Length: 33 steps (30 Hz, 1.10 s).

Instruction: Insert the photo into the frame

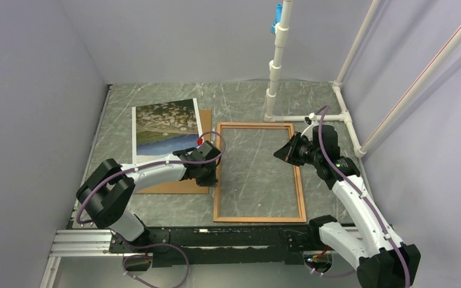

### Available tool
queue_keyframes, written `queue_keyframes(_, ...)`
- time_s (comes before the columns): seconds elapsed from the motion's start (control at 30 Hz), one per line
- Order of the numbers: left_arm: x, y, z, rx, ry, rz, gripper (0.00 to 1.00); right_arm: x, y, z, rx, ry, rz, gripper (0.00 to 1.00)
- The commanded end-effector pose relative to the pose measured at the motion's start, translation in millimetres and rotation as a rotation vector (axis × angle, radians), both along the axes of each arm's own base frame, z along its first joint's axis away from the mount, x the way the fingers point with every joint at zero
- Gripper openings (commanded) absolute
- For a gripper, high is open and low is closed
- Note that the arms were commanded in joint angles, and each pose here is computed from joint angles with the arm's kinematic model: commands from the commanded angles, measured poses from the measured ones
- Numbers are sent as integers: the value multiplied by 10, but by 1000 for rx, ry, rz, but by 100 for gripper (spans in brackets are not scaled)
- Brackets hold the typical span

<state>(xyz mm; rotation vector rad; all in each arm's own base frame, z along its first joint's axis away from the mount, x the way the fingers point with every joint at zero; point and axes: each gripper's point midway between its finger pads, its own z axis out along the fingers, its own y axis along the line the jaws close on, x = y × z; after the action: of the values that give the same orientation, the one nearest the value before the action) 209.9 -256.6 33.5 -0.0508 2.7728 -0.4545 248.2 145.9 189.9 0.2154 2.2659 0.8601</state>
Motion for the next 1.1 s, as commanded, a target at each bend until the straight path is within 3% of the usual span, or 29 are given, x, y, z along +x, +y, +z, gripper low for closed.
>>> queue_keyframes(0.0, -156, 480, -303, 226, 57, 16, 0, 76, -99, 6, -33, -34, -24, 0)
queue_keyframes(0.27, -155, 489, -308, 234, 58, 12, 0, 141, -219, 10, -46, -41, -43, 0)
queue_keyframes(0.57, -159, 491, -321, 241, 62, 7, 0, 85, -42, -109, 85, 7, 17, 0)
queue_keyframes(1.07, -153, 484, -332, 248, 67, 1, 0, 122, 124, 294, 214, -15, 74, 0)
